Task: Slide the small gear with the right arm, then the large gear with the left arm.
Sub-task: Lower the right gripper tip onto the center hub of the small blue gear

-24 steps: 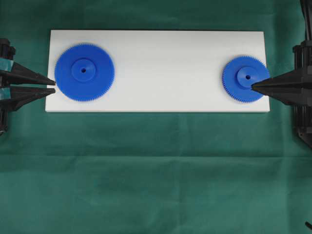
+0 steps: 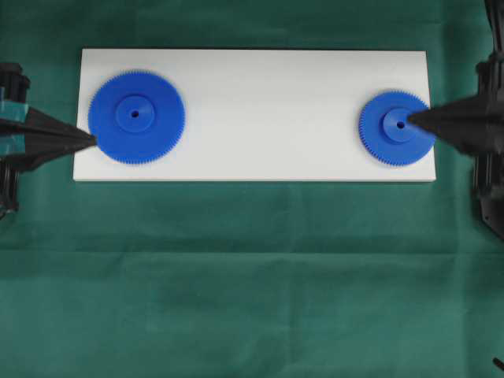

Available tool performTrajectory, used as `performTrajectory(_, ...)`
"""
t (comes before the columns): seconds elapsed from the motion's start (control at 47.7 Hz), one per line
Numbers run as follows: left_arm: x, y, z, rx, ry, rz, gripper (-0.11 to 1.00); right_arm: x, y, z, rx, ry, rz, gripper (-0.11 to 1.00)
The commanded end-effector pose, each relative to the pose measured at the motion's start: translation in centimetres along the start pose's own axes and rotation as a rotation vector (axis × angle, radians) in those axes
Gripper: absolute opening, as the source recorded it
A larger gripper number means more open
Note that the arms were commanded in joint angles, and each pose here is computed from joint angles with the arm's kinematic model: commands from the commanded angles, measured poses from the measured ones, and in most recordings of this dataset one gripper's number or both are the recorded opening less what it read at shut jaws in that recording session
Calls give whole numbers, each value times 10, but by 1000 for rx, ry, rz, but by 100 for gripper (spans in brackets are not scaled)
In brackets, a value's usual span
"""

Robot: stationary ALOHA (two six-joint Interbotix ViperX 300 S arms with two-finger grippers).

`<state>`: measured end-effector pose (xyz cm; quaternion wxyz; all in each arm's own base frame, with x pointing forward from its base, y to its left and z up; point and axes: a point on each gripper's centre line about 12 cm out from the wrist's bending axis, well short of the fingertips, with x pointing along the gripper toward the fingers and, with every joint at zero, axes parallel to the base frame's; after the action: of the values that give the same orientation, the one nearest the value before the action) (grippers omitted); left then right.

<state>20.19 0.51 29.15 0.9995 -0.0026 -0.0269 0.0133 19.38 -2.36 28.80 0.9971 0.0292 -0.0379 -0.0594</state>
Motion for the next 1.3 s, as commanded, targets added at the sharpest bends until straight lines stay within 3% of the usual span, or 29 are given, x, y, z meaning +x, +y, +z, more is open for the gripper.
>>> performTrajectory(0.0,-1,8,9,-2,-29,39,0,0,-12,5,0,-9,-62,50)
performTrajectory(0.147,-7,17,6,1,-18,86,0,-3,-28,3,17,29,-149,50)
performTrajectory(0.315,-13,22,1,2,10,113,0,-5,-30,-4,55,88,-161,50)
performTrajectory(0.839,-14,37,-19,-27,253,196,0,-16,-33,-53,209,570,-249,50)
performTrajectory(1.154,-8,42,-27,-35,332,211,0,-16,-37,-77,261,694,-297,50)
performTrajectory(1.279,-9,43,-32,-39,346,219,0,-17,-44,-96,286,769,-349,50)
